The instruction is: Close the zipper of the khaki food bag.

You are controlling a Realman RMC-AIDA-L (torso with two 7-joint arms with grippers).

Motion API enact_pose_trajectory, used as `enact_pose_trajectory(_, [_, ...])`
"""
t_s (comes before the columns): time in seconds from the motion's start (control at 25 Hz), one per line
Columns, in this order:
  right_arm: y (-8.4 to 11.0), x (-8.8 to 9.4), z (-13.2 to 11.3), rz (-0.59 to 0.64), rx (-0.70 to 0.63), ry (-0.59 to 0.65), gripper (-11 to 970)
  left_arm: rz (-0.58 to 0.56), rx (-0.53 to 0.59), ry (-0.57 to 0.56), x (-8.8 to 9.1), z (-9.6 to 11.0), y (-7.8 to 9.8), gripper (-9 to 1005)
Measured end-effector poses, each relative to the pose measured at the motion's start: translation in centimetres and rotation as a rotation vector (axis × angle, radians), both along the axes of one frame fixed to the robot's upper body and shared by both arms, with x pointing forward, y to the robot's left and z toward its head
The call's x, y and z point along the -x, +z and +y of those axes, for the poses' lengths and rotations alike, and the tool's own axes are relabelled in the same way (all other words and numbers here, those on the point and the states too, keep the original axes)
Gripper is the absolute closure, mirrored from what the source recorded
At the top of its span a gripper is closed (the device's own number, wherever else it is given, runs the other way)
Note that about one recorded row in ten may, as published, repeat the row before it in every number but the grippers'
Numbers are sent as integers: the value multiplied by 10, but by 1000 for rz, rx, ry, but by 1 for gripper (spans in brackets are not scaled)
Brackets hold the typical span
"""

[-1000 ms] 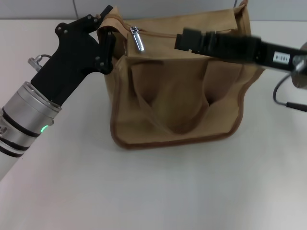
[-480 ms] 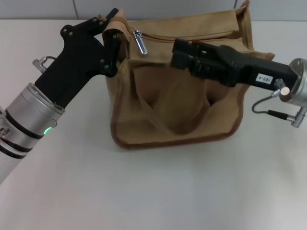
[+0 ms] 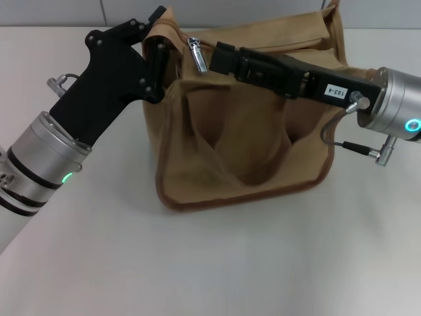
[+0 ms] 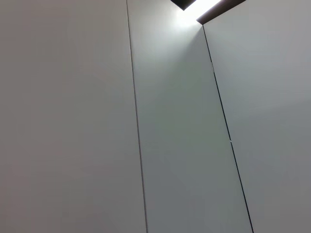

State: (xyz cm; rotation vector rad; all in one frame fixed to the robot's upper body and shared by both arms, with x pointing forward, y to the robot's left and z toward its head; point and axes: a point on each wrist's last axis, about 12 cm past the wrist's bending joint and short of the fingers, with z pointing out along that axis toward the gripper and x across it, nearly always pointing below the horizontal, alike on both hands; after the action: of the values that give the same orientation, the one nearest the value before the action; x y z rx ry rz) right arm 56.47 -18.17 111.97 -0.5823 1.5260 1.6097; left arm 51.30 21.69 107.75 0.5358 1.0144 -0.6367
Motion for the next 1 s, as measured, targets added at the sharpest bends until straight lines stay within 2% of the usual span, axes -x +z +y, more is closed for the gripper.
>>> enact_pose_trajectory(0.24, [-8,-2,2,42,21,-37,241,-6,0,-9,-2,-3,2,970])
enact_pose_trajectory(1.0, [-4,-5,19,51,17,7,254,-7,-8,-38,-9,-12,6,970])
